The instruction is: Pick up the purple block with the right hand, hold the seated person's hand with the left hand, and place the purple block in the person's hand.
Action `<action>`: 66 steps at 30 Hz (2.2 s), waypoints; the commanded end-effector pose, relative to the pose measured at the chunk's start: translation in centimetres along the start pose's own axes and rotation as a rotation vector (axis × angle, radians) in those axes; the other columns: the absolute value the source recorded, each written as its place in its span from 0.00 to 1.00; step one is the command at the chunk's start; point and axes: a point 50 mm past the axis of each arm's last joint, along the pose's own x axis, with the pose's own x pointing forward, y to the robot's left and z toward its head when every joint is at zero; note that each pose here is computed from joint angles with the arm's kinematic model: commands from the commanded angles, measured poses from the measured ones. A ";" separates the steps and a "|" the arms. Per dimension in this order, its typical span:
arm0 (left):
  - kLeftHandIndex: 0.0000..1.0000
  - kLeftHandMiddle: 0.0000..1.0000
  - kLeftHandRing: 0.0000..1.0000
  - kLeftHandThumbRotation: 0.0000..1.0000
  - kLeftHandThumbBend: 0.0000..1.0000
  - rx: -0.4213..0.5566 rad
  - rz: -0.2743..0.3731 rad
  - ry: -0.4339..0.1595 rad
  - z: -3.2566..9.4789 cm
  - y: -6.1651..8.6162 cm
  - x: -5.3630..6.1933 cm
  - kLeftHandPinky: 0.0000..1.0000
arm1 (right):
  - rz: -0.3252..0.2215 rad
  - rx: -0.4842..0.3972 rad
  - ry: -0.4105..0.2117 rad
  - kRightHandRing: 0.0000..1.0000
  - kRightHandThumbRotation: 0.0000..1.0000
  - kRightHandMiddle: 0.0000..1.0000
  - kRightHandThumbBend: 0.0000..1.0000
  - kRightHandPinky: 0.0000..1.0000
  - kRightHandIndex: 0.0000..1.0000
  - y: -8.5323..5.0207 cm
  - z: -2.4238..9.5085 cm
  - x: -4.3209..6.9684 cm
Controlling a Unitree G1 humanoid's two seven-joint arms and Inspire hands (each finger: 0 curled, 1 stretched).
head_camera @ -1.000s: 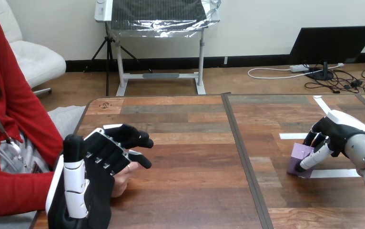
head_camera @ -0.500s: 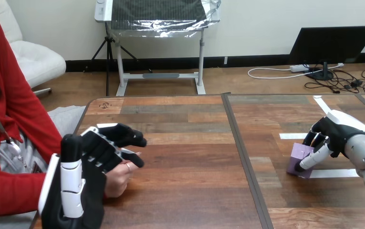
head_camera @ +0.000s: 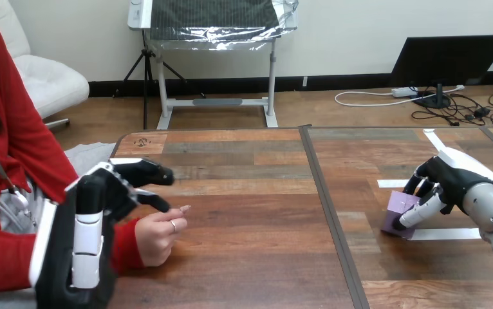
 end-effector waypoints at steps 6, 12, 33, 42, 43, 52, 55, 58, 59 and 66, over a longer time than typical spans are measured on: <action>0.55 0.59 0.61 0.95 0.56 0.275 0.052 -0.171 2.2 1.2 1.6 0.49 | -0.107 0.069 -0.089 0.47 0.00 0.51 0.79 0.42 0.52 -2.0 1.9 0.2; 0.58 0.60 0.62 0.84 0.55 0.430 0.051 -0.198 2.6 2.3 1.8 0.53 | -0.131 0.044 -0.102 0.47 0.00 0.51 0.78 0.43 0.52 -2.5 2.0 0.1; 0.74 0.76 0.76 0.47 0.88 0.776 -0.054 -0.033 3.0 4.8 2.2 0.68 | -0.177 0.091 -0.164 0.46 0.00 0.50 0.81 0.41 0.50 -3.4 2.1 -0.2; 0.75 0.77 0.75 0.43 0.98 0.968 -0.158 0.028 2.7 5.3 3.0 0.64 | -0.188 0.083 -0.182 0.47 0.00 0.51 0.81 0.43 0.50 -3.5 2.3 -0.3; 0.75 0.77 0.75 0.43 0.98 0.980 -0.166 0.032 2.6 5.3 3.1 0.64 | -0.189 0.082 -0.184 0.47 0.00 0.50 0.81 0.42 0.50 -3.5 2.3 -0.3; 0.75 0.76 0.74 0.36 1.00 1.099 -0.261 0.086 1.7 5.7 4.0 0.62 | -0.202 0.068 -0.202 0.44 0.00 0.48 0.83 0.40 0.49 -3.7 2.5 -0.3; 0.75 0.76 0.74 0.33 1.00 1.123 -0.296 0.107 1.5 5.7 4.3 0.62 | -0.209 0.064 -0.210 0.43 0.00 0.48 0.83 0.39 0.49 -3.8 2.6 -0.3; 0.75 0.76 0.74 0.31 1.00 1.131 -0.313 0.123 1.4 5.7 4.6 0.62 | -0.211 0.066 -0.218 0.43 0.00 0.47 0.83 0.38 0.49 -3.9 2.7 -0.4; 0.75 0.76 0.74 0.31 1.00 1.138 -0.324 0.132 1.3 5.7 4.7 0.62 | -0.213 0.069 -0.223 0.42 0.00 0.47 0.83 0.38 0.49 -3.9 2.7 -0.4; 0.76 0.77 0.75 0.28 1.00 1.177 -0.386 0.173 1.0 5.6 5.5 0.65 | -0.224 0.081 -0.246 0.40 0.00 0.45 0.84 0.34 0.48 -4.2 3.0 -0.4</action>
